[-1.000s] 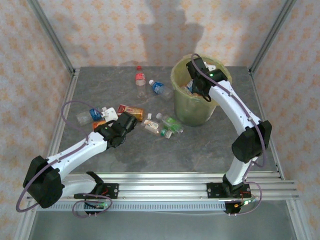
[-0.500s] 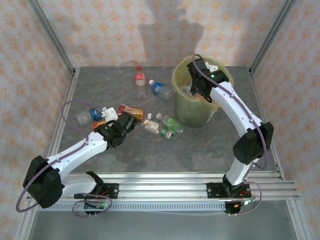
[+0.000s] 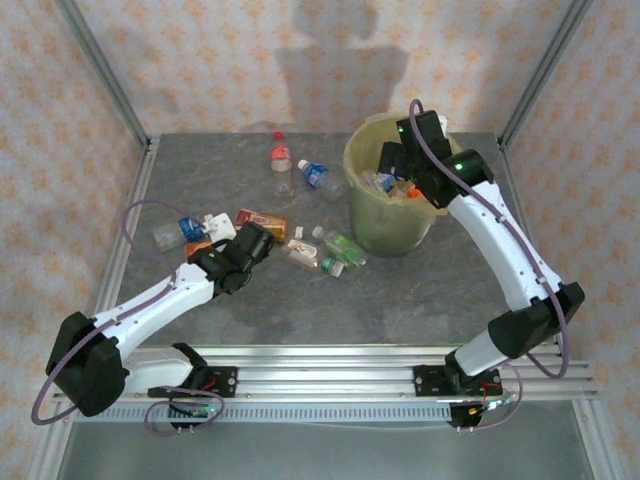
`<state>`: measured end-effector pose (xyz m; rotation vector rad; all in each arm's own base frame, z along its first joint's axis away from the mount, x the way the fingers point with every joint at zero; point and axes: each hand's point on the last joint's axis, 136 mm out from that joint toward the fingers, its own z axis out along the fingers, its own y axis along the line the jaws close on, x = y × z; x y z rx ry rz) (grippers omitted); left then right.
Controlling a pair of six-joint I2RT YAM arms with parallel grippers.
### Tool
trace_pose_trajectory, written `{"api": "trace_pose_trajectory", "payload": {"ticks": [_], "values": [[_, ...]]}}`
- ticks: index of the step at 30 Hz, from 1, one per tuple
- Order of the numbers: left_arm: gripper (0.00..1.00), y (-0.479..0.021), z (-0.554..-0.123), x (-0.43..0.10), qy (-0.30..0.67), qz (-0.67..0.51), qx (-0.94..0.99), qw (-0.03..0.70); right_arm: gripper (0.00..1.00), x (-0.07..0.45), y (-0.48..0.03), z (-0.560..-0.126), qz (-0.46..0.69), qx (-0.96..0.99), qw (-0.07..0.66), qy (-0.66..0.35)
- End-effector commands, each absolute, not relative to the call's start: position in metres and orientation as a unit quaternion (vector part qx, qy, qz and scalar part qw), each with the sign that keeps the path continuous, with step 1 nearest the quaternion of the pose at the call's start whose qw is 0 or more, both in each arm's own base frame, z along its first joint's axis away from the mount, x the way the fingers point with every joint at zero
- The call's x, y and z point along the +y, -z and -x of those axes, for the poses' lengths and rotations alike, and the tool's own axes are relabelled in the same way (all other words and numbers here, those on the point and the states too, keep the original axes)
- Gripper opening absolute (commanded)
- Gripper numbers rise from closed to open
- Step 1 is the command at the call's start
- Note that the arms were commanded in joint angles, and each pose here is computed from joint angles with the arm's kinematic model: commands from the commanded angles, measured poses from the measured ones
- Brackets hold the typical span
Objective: Put the plastic bottles in the bin
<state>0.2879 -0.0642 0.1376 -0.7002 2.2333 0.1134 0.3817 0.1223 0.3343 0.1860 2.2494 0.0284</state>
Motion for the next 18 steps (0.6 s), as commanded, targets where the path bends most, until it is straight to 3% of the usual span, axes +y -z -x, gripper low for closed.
{"api": "trace_pose_trajectory", "payload": {"ticks": [1, 11, 18], "values": [[1.0, -0.154, -0.291, -0.056, -0.051, 0.287, 0.864, 0.411, 0.99, 0.146, -0.36, -0.377, -0.025, 0.885, 0.463, -0.033], [1.0, -0.165, -0.284, -0.043, -0.057, 0.311, 0.844, 0.432, 0.99, 0.234, -0.378, -0.348, 0.11, 0.867, 0.48, -0.078], [1.0, -0.17, -0.271, -0.027, -0.059, 0.345, 0.821, 0.451, 0.99, 0.296, -0.35, -0.327, 0.205, 0.874, 0.432, -0.086]]}}
